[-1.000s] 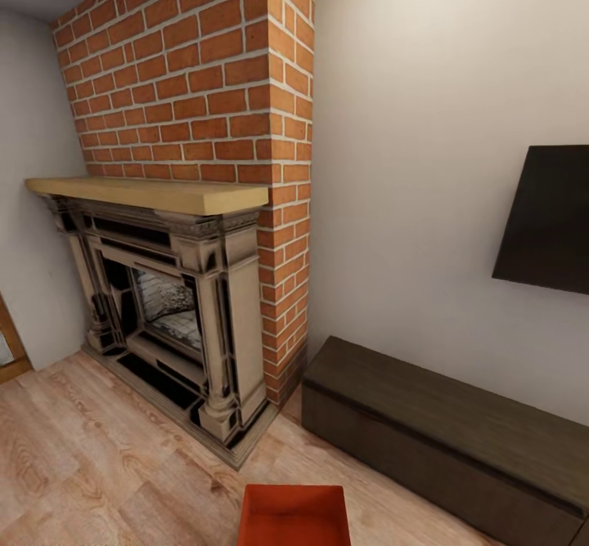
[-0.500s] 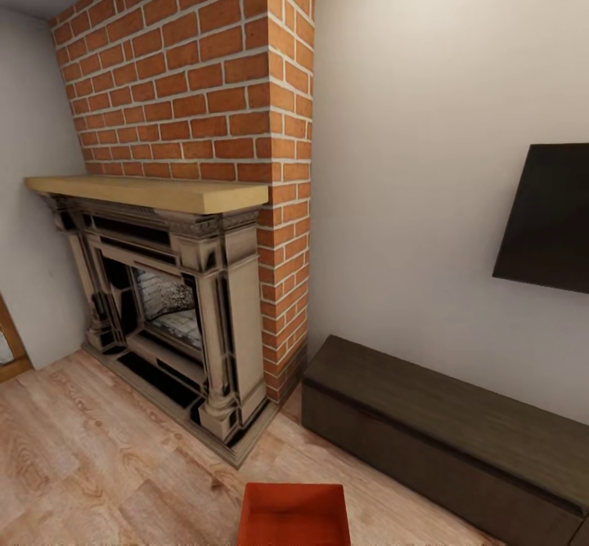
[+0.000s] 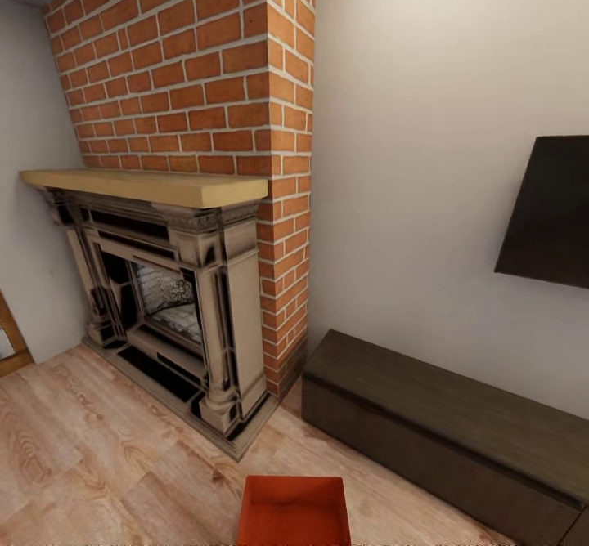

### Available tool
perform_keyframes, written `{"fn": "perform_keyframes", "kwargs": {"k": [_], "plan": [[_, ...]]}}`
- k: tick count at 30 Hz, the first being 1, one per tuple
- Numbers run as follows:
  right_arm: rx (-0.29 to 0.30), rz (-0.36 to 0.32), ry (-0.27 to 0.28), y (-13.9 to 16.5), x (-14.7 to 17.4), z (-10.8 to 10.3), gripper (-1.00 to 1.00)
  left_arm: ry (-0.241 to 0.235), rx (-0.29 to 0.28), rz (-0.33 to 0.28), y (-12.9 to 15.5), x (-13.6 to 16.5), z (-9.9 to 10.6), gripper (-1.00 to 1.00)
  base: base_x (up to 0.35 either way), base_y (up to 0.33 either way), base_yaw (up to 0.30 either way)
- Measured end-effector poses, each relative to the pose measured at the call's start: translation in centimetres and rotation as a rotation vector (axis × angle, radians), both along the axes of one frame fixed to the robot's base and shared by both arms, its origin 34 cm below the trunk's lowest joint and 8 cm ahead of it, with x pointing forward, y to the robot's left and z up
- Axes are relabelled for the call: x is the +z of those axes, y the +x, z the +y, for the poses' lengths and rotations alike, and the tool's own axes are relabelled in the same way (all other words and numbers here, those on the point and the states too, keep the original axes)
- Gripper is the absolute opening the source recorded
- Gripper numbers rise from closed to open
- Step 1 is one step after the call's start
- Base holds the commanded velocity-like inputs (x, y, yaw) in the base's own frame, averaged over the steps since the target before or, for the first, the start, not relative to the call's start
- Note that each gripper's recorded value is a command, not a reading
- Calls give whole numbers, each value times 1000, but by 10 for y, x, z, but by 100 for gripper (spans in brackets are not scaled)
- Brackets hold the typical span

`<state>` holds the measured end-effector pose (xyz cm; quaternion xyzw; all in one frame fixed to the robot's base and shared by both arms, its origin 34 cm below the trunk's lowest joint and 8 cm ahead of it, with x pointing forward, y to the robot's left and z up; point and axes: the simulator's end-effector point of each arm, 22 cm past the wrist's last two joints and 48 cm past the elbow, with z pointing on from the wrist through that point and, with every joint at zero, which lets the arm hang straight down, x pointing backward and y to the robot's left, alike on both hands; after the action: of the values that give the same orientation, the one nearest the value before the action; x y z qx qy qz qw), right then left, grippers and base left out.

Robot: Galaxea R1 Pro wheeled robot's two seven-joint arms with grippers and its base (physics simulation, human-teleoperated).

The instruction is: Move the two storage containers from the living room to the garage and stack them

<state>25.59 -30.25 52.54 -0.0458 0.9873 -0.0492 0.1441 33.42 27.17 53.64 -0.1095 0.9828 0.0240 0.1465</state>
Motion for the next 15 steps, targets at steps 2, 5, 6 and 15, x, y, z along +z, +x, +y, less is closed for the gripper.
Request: {"fn": "perform_keyframes", "kwargs": {"k": [2,5,6,15], "plan": [[0,3,2,-1,0,0,100,1,-1,2,-1,0,0,100,0,0,0],[-1,6,2,-3,-1,0,100,1,-2,6,-2,-1,0,100,0,0,0],[-2,6,1,-3,-1,-1,100,1,-2,8,-3,-2,0,100,0,0,0],[-3,16,1,-8,-2,-2,100,2,-4,23,-8,-4,0,100,0,0,0]]}}
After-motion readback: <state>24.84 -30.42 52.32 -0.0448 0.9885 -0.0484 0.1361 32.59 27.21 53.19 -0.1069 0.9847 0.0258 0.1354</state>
